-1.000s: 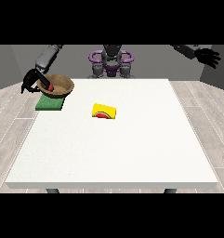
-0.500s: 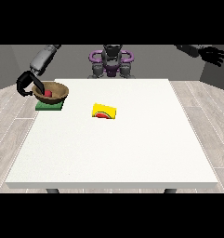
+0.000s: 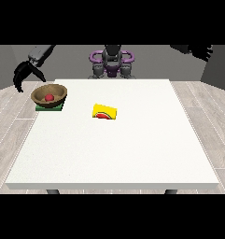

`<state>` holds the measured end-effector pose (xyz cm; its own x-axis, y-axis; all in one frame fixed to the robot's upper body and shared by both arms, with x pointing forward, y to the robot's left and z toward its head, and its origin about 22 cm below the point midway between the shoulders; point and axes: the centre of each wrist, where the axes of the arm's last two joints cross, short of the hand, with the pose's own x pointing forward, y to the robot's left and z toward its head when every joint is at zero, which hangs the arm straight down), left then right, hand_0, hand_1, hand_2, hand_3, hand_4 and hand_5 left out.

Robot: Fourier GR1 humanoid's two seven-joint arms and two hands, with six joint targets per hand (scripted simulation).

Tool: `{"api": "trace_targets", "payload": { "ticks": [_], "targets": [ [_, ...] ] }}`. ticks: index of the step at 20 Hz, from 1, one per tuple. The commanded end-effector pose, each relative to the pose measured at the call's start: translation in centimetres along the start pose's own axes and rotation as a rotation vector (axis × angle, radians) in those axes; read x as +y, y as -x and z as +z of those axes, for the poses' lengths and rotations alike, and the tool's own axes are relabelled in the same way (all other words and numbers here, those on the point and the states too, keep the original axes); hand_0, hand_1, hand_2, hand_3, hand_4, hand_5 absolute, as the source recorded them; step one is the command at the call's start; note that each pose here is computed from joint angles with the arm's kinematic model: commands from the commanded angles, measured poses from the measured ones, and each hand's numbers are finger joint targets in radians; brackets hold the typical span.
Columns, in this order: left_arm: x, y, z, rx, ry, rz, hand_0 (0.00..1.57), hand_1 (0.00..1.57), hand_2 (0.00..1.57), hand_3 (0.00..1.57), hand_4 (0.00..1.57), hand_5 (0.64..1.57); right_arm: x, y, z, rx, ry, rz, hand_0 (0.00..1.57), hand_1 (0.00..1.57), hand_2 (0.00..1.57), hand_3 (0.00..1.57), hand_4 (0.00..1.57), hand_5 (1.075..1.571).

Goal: Pick the cup and pour the ball into the bowl, then pick the bowl and place it on the pad

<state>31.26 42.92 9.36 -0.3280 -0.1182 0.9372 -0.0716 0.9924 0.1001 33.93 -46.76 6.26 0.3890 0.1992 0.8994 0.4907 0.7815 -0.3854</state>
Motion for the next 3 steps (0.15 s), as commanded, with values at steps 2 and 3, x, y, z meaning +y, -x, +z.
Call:
{"api": "trace_targets", "payload": {
  "ticks": [2,3],
  "targets": [
    [-4.0,3.4,1.3,0.177,0.006,0.004,0.0,0.0,0.0,0.0,0.9,1.559,3.3,-3.7,0.1,-0.023,-0.154,0.001,0.0,0.0,0.0,0.0,0.42,1.383],
    [-2.9,4.0,2.1,0.234,-0.022,-0.018,0.0,0.0,0.0,0.0,0.9,1.559,5.2,-4.3,0.6,-0.053,-0.196,-0.012,0.0,0.0,0.0,0.0,0.48,1.434]
  ]
}}
